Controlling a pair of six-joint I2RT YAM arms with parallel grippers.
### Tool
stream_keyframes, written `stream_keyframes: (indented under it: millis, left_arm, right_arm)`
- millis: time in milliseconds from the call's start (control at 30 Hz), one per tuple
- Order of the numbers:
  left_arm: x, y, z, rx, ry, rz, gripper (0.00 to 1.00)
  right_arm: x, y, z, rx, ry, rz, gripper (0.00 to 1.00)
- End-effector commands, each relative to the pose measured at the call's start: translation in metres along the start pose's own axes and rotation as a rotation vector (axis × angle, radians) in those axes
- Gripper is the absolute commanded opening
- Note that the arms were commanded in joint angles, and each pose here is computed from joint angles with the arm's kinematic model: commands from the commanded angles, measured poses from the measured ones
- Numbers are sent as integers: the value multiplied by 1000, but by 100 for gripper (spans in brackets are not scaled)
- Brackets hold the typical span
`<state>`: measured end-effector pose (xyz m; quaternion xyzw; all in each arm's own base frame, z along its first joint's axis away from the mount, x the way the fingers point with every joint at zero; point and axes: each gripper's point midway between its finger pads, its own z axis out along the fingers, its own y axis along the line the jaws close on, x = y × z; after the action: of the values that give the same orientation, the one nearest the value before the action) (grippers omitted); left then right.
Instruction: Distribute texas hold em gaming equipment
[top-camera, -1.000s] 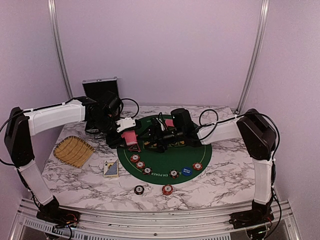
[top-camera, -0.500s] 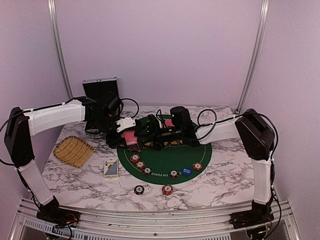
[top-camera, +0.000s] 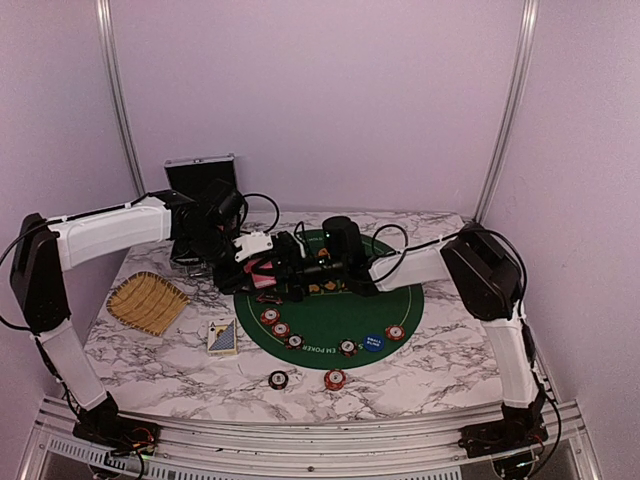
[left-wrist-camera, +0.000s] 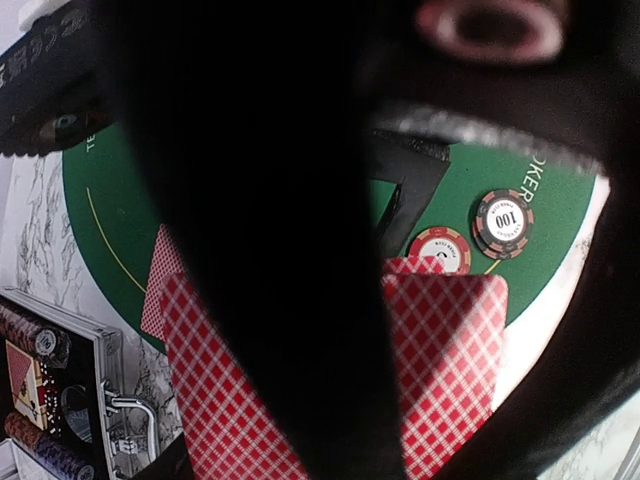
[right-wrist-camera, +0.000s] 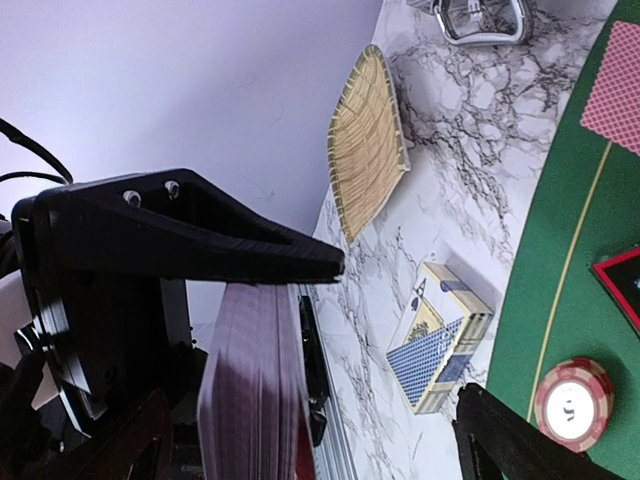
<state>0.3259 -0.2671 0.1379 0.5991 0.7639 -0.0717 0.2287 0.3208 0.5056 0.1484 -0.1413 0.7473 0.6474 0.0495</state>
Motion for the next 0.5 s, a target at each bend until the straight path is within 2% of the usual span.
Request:
stream_keyframes:
  millis: [0, 200, 467]
  left_arm:
    - [-7, -3, 0, 20, -6, 0, 0]
    - [-10, -5, -4, 22, -16, 7, 0]
    - [-8, -7, -9, 18, -13, 12, 0]
  right_arm:
    - [-2, 19, 17, -89, 22, -29, 96]
    - [-7, 11, 25, -92, 30, -5, 94]
    - [-8, -13, 15, -2, 10, 30, 84]
